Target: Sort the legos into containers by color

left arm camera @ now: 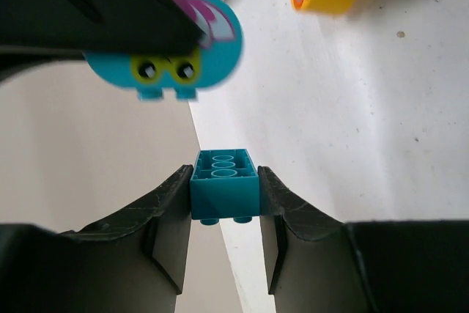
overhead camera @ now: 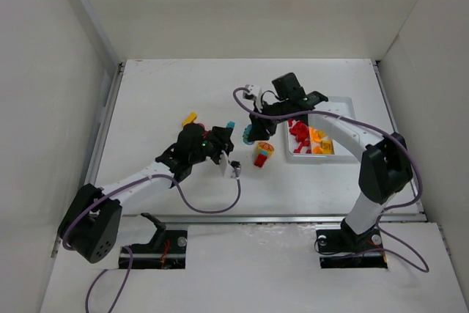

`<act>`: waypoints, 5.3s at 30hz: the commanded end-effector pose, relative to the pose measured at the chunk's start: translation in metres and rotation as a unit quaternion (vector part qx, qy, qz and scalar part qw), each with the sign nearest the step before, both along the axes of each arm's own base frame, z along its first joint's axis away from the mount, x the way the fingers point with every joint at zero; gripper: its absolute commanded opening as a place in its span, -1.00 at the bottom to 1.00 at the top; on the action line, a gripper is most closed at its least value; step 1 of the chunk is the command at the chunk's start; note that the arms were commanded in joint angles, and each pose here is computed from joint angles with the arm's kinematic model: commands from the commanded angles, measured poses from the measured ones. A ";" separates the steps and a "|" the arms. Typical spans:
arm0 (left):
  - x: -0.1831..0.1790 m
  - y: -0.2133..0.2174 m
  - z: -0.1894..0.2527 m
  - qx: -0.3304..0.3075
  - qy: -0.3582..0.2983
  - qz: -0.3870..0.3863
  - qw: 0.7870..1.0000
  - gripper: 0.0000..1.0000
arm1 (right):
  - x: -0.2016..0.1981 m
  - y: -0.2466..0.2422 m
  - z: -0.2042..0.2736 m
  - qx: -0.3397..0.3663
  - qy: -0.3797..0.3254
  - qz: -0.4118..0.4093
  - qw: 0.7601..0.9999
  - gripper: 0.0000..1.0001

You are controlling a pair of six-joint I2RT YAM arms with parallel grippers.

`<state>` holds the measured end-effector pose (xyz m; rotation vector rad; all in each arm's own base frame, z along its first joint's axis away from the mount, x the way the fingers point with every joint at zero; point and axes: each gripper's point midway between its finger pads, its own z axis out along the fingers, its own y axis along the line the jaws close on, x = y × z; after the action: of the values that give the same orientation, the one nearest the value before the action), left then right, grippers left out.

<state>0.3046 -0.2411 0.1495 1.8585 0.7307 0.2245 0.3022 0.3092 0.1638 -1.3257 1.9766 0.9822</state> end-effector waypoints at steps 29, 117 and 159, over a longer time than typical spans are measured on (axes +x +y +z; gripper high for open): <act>-0.008 -0.004 0.026 -0.252 0.284 0.157 0.912 -1.00 | 0.110 -0.349 0.036 -0.135 -0.109 -0.725 0.667 -0.97; 0.005 0.027 0.058 -0.336 0.306 0.145 0.879 1.00 | 0.087 -0.363 -0.034 -0.176 -0.046 -0.731 0.657 0.37; -0.022 0.018 0.036 -0.262 0.308 0.069 0.912 1.00 | -0.025 -0.098 -0.093 -0.313 -0.084 -0.143 0.935 0.39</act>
<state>0.2896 -0.2191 0.1734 1.3358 1.2831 -0.4510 0.2691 0.2089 0.0573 -1.3570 2.3526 0.1164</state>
